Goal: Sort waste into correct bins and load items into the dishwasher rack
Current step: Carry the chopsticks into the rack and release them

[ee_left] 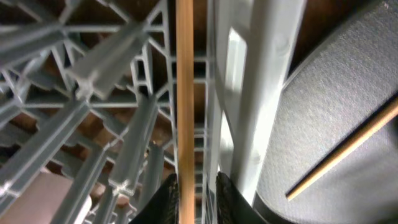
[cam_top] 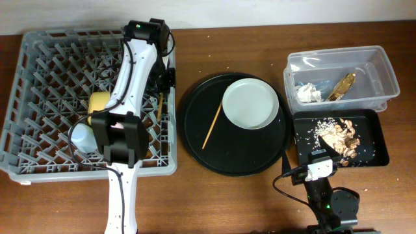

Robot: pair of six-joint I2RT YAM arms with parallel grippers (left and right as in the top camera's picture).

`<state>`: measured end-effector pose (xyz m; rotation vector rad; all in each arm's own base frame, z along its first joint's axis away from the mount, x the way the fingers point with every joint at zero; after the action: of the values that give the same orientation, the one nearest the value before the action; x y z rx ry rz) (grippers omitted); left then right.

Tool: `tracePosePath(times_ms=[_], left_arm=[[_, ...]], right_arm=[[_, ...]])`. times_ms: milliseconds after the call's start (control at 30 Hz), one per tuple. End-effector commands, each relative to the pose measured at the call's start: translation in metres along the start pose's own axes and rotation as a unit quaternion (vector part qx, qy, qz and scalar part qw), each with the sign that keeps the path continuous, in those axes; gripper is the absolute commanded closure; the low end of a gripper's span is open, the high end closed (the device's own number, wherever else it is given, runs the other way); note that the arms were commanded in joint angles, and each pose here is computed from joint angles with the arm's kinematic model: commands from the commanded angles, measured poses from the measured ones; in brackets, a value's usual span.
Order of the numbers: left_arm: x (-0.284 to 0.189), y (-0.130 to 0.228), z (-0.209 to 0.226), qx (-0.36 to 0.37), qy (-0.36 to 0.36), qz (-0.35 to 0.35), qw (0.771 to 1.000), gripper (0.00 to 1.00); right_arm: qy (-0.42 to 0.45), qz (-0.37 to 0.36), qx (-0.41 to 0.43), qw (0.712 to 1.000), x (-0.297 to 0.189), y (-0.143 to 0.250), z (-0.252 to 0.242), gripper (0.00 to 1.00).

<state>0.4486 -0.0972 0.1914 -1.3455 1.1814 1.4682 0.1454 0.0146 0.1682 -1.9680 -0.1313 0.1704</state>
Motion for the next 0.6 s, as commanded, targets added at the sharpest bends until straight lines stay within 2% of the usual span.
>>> tracePosePath(times_ms=[0, 67, 100, 167, 200, 333, 433, 533, 567], left_arm=[[-0.093, 0.035, 0.012, 0.011, 0.054, -0.101, 0.993, 0.50], [-0.117, 0.065, -0.001, 0.041, 0.064, -0.123, 0.990, 0.48], [-0.102, 0.073, -0.017, 0.049, 0.055, -0.096, 0.993, 0.48], [-0.063, 0.088, -0.048, 0.091, 0.030, -0.054, 0.994, 0.48], [-0.026, 0.100, -0.073, 0.124, 0.014, -0.038, 0.991, 0.48], [0.064, 0.107, -0.098, 0.165, 0.012, -0.054, 0.985, 0.49], [0.106, 0.111, -0.094, 0.168, 0.019, -0.058, 0.984, 0.71], [0.122, 0.125, -0.099, 0.187, 0.003, -0.055, 0.981, 0.71], [0.122, 0.126, -0.100, 0.189, 0.001, -0.059, 0.980, 0.76]], right_arm=[[-0.001, 0.001, 0.002, 1.000, 0.000, 0.002, 0.001, 0.02], [-0.001, 0.001, 0.002, 1.000, 0.000, 0.002, 0.001, 0.02], [0.000, 0.001, 0.002, 1.000, 0.000, 0.002, 0.000, 0.01], [-0.001, 0.001, 0.002, 1.000, 0.000, 0.002, 0.001, 0.01], [0.000, 0.001, 0.002, 1.000, 0.000, 0.002, 0.000, 0.01], [0.000, 0.001, 0.002, 1.000, 0.000, 0.002, 0.000, 0.01], [0.000, 0.001, 0.002, 1.000, 0.000, 0.002, 0.000, 0.01], [-0.001, 0.001, 0.002, 1.000, 0.000, 0.002, 0.001, 0.02], [-0.001, 0.001, 0.002, 1.000, 0.000, 0.002, 0.001, 0.02]])
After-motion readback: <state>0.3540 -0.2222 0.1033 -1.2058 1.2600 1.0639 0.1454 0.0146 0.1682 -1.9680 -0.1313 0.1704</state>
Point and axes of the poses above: each gripper's point midway between its finger pads, its own x axis out along the fingers, its own z axis along the line the jaws close on, y = z × x, the point moved 10 cm from there along -x, back along the fingers, and after that the axes turned 13 degrees about -x, right-handed, at the moved point
